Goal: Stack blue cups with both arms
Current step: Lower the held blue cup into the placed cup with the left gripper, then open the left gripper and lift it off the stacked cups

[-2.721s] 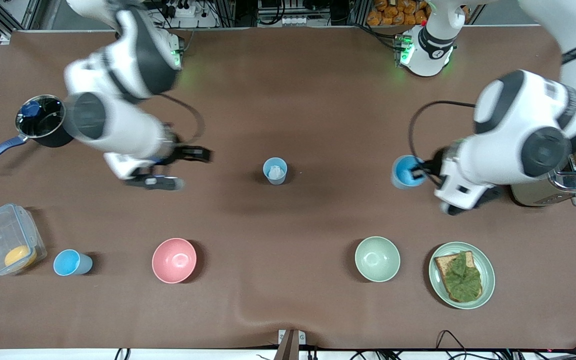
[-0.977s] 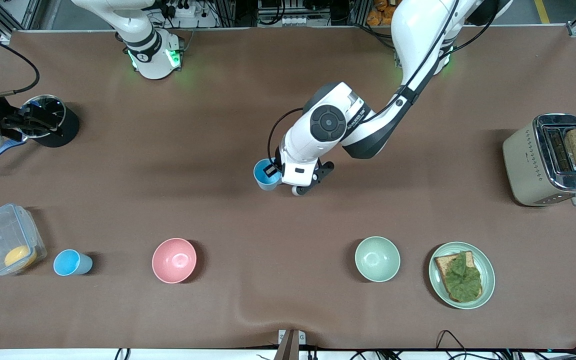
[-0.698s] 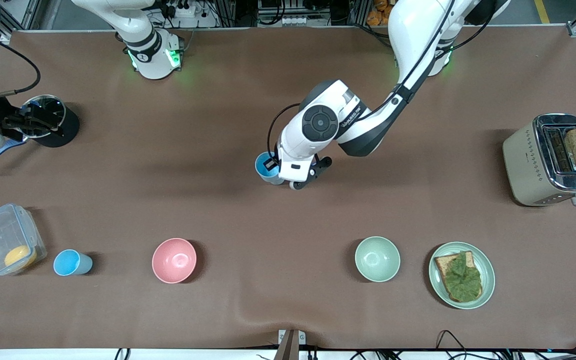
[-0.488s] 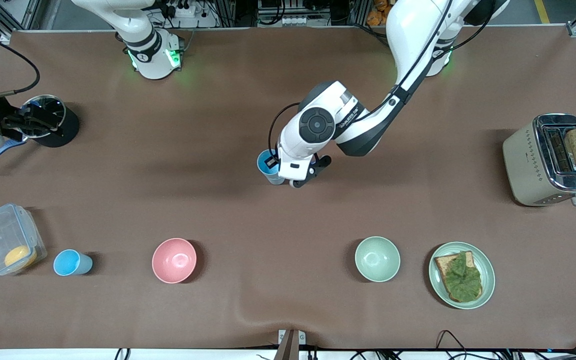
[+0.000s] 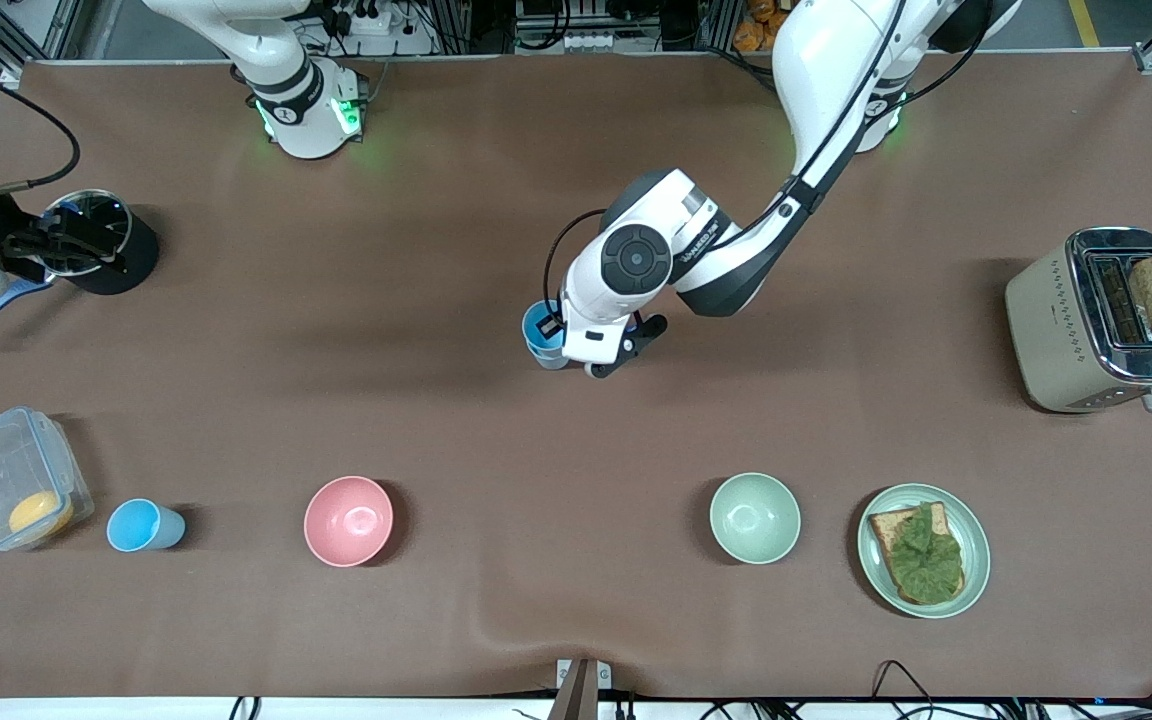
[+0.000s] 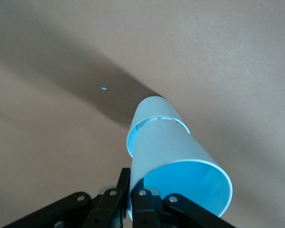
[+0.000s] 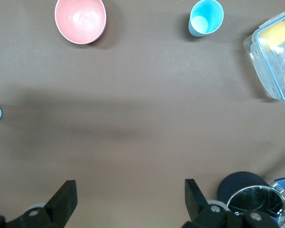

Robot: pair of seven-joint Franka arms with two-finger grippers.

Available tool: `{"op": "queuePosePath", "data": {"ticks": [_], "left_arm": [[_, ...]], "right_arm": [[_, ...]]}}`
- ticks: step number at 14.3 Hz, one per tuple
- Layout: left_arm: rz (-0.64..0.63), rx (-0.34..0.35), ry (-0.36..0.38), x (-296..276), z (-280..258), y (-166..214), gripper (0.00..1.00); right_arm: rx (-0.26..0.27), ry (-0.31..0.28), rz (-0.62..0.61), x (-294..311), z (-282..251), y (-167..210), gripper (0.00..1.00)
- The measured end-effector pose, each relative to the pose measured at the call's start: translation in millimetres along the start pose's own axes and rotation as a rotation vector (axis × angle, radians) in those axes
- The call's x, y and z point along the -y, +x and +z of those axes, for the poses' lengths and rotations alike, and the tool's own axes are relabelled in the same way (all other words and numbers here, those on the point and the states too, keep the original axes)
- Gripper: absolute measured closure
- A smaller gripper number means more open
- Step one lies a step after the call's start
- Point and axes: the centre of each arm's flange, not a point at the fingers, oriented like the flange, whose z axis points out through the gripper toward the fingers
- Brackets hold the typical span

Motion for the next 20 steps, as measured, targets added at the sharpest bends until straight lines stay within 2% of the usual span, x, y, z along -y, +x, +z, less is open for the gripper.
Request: {"op": "queuePosePath", "data": {"ticks": [12, 14, 15, 17, 20], "left_arm": [[0.012, 0.035, 0.023, 2, 19, 2, 0.94], [0.085, 0.043, 0.027, 3, 24, 6, 0.8], [0.116, 0.057, 0.025, 3, 27, 9, 0.69], [0.129, 0.082, 0.017, 3, 28, 12, 0.49], [0.122, 0.073, -0.017, -3, 11, 11, 0.2]], "right_arm": [[0.002, 0.0, 0.0, 0, 0, 0, 0.0], [0.005, 0.001, 0.0, 0, 0, -1, 0.0], [0.005, 0.001, 0.0, 0, 0, -1, 0.0], [0.006, 0.001, 0.0, 0, 1, -1, 0.0], [0.007, 0.001, -0.001, 1, 1, -1, 0.0]]}}
